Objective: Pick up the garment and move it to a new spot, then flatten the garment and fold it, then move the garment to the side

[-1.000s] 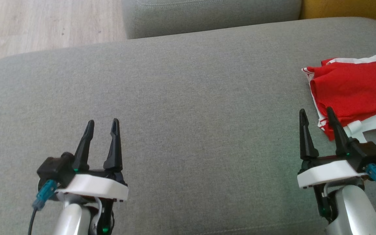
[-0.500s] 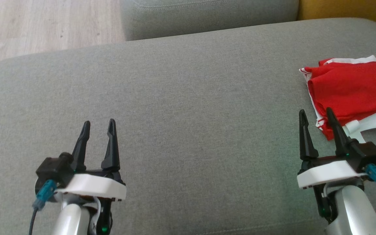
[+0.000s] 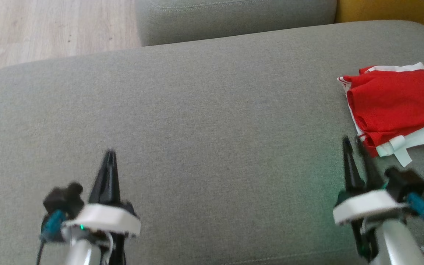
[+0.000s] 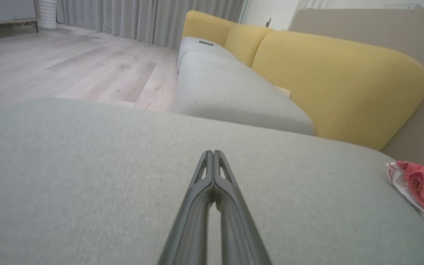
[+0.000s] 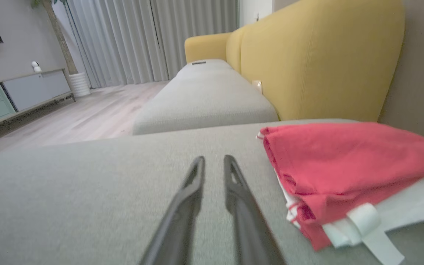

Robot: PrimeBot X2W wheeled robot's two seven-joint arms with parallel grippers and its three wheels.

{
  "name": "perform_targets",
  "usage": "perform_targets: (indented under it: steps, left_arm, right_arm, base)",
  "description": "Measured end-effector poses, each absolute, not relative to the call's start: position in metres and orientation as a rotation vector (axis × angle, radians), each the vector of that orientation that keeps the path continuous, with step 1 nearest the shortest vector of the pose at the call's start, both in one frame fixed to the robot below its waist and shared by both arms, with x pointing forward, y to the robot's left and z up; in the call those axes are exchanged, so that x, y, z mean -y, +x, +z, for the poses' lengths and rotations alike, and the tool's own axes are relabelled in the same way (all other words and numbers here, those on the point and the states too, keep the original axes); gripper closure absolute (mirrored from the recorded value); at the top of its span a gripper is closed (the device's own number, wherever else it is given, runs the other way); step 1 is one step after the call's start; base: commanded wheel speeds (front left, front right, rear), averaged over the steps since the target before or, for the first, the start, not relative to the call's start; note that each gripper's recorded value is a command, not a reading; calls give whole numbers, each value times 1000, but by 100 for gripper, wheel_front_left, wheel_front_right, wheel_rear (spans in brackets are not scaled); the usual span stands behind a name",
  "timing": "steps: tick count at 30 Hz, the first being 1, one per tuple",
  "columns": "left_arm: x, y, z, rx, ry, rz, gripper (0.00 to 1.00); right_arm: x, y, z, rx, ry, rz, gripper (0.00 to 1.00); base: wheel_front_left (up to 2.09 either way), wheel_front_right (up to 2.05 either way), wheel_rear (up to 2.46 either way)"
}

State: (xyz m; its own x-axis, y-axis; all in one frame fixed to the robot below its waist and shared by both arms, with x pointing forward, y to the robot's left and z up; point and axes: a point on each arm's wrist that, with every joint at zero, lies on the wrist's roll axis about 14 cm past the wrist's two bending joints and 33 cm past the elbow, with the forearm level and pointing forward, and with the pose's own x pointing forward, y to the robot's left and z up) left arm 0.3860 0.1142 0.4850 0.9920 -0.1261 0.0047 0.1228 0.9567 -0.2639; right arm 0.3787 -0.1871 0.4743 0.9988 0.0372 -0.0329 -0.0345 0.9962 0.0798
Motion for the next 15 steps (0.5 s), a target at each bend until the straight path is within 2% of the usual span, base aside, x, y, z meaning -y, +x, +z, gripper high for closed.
perform_targets:
  steps: [3,15]
  left_arm:
    - [-117,375,466,-78,-282,-109,100]
    - [-123,375,463,-107,-394,-79,100]
  right_arm:
    - [188,366,455,-97,104,25,100]
    - [192,369,457,-99,230,-9,100]
  base:
    - [0,0,0]
    - [0,0,0]
